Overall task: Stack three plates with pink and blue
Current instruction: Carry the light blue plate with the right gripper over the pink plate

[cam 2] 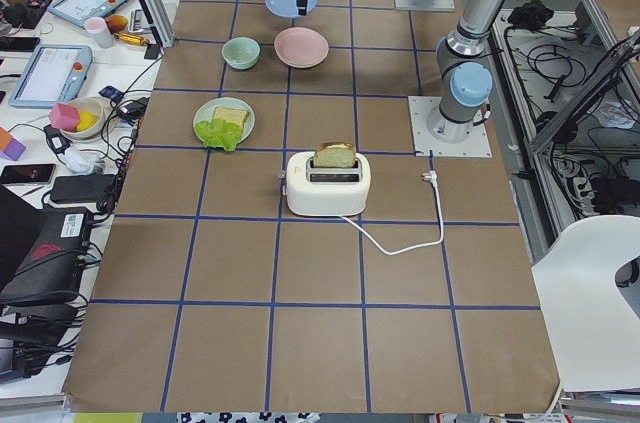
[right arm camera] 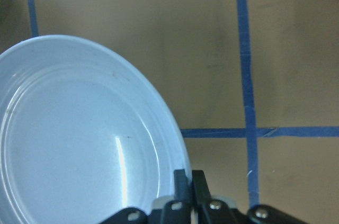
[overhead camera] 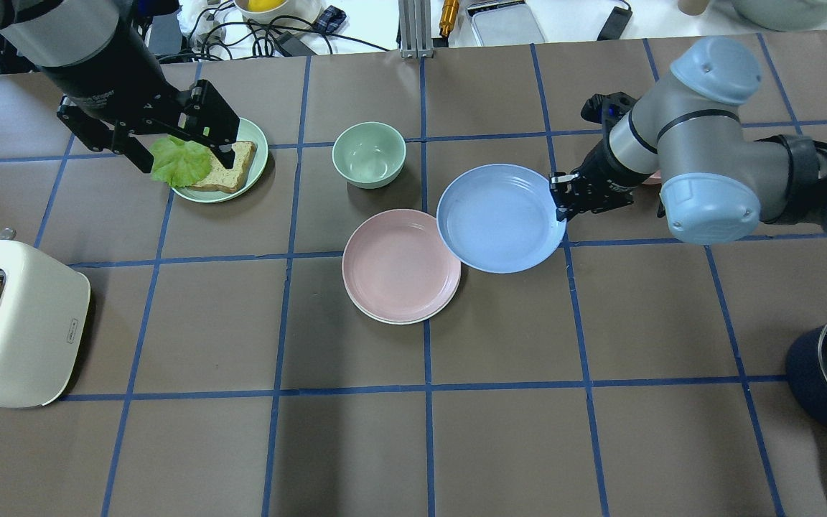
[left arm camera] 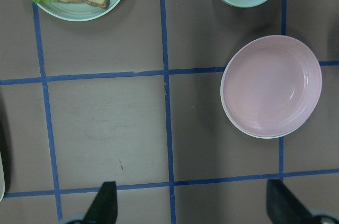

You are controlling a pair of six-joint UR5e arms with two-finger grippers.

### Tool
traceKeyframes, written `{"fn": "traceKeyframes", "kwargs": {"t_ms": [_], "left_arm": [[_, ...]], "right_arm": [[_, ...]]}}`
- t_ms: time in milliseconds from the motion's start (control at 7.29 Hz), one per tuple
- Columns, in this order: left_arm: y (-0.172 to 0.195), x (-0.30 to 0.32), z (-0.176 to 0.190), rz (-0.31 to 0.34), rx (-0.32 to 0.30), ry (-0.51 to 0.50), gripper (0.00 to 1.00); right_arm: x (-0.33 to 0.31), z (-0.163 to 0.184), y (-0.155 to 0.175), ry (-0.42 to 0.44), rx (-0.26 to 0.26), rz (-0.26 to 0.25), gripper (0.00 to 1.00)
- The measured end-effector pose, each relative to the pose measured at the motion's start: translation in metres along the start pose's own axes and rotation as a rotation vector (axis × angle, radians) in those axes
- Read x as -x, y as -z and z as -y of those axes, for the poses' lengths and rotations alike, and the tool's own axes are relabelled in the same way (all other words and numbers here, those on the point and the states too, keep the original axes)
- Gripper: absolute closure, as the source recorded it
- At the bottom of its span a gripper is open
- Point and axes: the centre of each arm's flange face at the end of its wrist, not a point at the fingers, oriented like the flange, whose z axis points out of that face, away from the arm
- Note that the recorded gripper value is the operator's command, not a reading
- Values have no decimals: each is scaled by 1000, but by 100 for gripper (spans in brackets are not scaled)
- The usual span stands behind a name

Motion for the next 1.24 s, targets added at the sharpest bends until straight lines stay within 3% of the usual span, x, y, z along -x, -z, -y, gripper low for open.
{"fn": "traceKeyframes", "kwargs": {"t_ms": [686,1235], "left_arm": [[0,0,0,1,0,1,0],[0,0,0,1,0,1,0]], "right_arm": [[62,-21,-25,0,17,14,100],[111,-26,-70,-9,-42,25,100]]}}
